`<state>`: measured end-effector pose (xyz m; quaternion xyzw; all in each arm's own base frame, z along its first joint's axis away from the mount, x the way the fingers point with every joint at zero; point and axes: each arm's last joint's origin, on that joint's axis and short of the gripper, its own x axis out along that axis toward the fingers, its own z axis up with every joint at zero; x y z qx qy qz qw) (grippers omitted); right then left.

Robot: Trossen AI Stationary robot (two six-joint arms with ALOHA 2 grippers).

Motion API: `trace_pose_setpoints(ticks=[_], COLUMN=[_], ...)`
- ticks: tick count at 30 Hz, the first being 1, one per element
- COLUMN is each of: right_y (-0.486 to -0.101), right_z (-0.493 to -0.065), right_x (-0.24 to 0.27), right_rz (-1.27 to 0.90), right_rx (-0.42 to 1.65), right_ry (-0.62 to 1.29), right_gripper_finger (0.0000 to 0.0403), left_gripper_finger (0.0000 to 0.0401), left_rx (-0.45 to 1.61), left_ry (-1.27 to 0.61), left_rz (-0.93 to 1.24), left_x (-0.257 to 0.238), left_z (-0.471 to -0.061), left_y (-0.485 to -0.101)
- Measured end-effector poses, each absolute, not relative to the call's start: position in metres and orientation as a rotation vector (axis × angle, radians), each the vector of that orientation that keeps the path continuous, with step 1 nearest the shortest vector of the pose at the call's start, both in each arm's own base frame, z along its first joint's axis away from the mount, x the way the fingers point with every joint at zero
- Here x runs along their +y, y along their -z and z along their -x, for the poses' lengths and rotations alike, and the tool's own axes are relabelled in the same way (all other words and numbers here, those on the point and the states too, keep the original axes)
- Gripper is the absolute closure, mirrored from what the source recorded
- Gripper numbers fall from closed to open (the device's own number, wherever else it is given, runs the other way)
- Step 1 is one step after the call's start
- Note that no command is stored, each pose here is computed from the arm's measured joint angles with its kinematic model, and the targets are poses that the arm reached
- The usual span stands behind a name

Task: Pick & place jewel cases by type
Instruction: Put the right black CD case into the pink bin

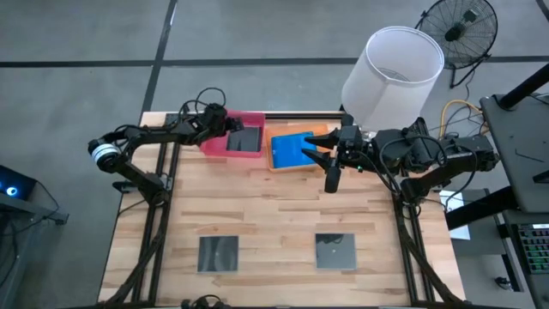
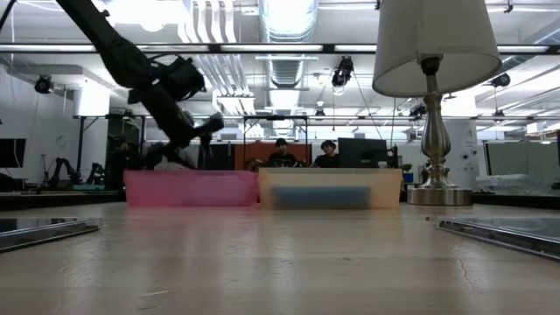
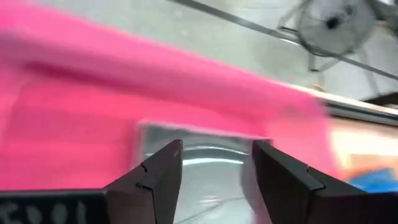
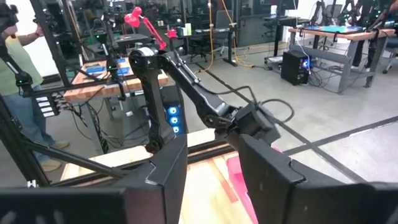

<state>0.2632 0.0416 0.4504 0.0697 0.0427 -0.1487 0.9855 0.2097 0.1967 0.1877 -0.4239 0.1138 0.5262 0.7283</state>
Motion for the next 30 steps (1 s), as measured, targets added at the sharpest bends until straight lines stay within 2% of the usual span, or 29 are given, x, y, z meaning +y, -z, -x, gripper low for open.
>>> trace_pose_setpoints(ticks=[5,13,23,30], right_y=[-0.450,-0.450,-0.448,-0.435], right_z=[-0.263,-0.263,-0.263,-0.261], right_x=[0.042,0.042,0.042,0.042], right_rz=[-0.140,-0.137,-0.189,-0.331], right_rx=[0.086,0.094,0.105,0.192], right_ry=[0.299,0.299,0.303,0.333], right_gripper_finger=[0.0264,0.0276,0.0276,0.0267], left_gripper_finger=[0.0227,0.0227,0.0227,0.0227], left_rx=[0.242,0.276,0.246,0.202], left_ry=[-0.943,-0.358,-0.105,0.061], left_rz=[0.894,0.850,0.687,0.625], left_x=[0.204,0.191,0.118,0.071], left_z=[-0.226,-0.249,-0.249,-0.241], left_y=[-0.219,-0.267,-0.310,-0.335])
